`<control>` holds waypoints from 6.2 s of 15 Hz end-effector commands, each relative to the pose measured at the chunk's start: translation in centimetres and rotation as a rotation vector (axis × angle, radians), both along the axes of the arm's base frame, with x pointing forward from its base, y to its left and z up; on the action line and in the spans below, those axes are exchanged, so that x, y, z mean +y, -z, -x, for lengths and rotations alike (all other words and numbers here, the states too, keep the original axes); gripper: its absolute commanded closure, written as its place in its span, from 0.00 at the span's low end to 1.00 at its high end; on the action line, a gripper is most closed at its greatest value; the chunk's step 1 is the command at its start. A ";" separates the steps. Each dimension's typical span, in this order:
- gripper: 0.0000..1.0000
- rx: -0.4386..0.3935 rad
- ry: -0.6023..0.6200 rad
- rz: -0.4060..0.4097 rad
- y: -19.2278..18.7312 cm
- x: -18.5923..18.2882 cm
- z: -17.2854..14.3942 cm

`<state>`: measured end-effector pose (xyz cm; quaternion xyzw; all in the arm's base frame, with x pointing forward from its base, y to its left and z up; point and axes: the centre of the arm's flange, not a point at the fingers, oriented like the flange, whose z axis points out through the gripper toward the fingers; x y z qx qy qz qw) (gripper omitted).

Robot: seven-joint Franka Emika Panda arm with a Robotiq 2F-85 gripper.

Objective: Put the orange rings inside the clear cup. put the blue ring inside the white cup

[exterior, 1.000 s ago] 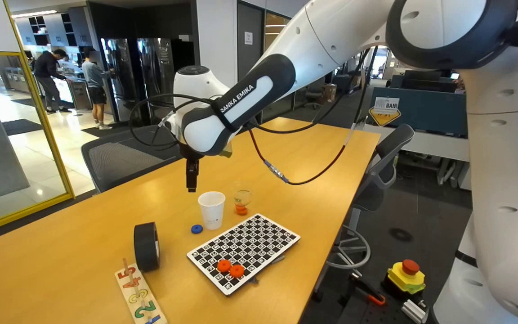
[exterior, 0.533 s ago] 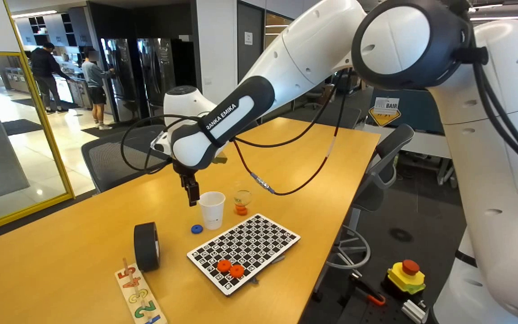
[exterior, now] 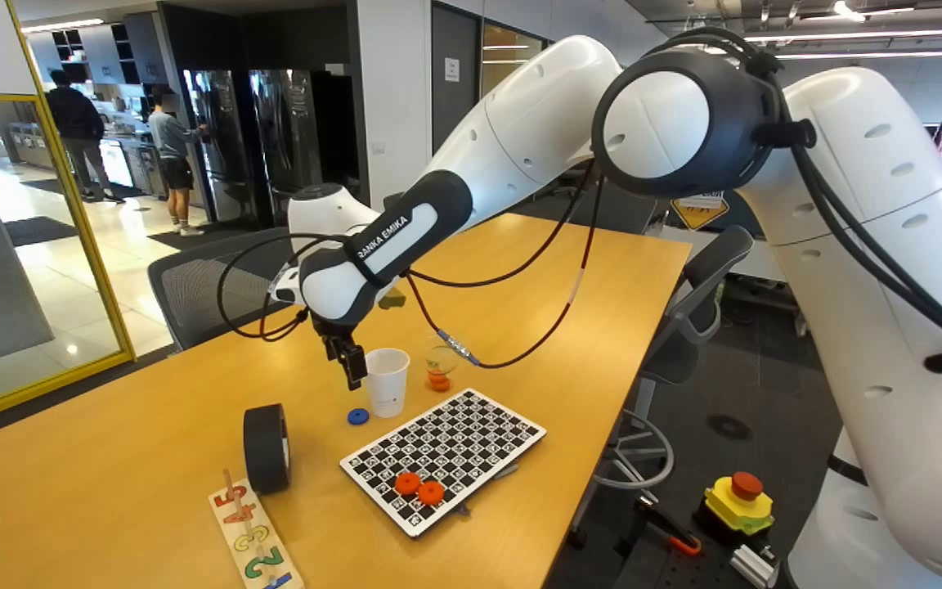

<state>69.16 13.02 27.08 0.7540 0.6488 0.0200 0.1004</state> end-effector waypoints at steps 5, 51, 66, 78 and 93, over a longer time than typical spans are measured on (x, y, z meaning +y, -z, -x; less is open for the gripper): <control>0.00 0.080 -0.009 0.022 1.8 1.1 -2.0; 0.26 0.161 0.123 -0.080 7.9 -1.7 -2.4; 0.78 0.079 0.130 -0.111 0.8 -0.3 -1.8; 0.78 -0.013 0.283 -0.008 -7.3 -3.3 1.6; 0.18 0.080 0.362 0.056 -4.8 -4.8 3.4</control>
